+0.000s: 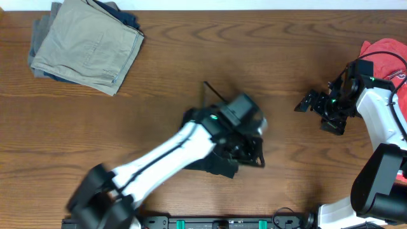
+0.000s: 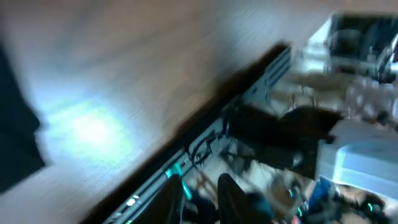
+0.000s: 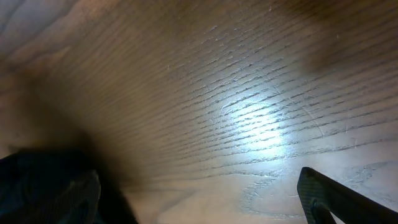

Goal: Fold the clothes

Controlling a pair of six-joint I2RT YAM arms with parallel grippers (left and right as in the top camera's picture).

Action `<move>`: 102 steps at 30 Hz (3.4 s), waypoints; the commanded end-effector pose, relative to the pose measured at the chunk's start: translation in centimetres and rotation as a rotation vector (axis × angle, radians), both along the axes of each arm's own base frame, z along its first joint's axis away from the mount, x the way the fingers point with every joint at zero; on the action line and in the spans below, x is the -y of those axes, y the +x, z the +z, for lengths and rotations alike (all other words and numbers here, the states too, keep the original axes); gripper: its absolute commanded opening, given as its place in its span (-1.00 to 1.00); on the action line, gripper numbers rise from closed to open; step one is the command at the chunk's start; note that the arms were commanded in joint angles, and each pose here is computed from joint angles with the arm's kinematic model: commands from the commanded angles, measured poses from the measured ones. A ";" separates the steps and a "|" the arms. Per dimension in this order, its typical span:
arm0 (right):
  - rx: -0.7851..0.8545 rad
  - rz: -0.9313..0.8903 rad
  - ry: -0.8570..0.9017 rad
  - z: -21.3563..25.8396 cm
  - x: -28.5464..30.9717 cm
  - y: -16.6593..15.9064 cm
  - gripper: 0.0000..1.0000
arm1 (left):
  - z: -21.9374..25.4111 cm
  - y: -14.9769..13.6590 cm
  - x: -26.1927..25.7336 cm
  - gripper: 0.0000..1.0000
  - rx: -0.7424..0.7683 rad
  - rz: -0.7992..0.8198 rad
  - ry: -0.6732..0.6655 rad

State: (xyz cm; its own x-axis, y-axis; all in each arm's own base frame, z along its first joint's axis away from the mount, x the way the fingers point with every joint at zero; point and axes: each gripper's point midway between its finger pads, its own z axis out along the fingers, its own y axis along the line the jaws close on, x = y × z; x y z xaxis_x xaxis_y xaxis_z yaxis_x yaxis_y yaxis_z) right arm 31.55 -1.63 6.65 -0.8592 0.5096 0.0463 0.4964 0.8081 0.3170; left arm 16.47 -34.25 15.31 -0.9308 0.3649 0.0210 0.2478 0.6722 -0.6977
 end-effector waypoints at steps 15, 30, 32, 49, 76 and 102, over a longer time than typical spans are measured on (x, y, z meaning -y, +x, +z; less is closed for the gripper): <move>0.036 0.007 -0.009 0.9 0.2 0.5 0.99 | -3.8 9.8 -8.9 -0.57 0.121 0.257 0.225; 0.036 0.007 -0.009 0.9 0.2 0.5 0.98 | -11.8 9.0 -4.2 -0.60 -0.114 0.079 0.046; 0.035 0.007 -0.009 0.9 0.2 0.5 0.98 | -10.9 8.9 -4.2 -0.60 -0.103 0.078 0.036; 0.036 0.007 -0.009 0.9 0.2 0.5 0.99 | -2.4 12.7 -15.9 0.96 0.356 0.277 0.415; 0.036 0.007 -0.009 0.9 0.2 0.5 0.99 | -6.7 13.9 -25.8 0.96 0.024 0.387 0.065; 0.036 0.007 -0.009 0.9 0.2 0.5 0.98 | -13.5 9.8 -19.3 0.96 -0.184 0.227 -0.151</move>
State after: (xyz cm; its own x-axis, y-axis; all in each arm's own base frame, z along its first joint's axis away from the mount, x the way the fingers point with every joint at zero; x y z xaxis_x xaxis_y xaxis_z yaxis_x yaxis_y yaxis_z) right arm 31.56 -1.63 6.65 -0.8590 0.5099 0.0460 0.4966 0.8080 0.3171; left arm 27.64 -14.61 3.03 -0.9812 0.1381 0.1348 -0.0302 0.5799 -0.8141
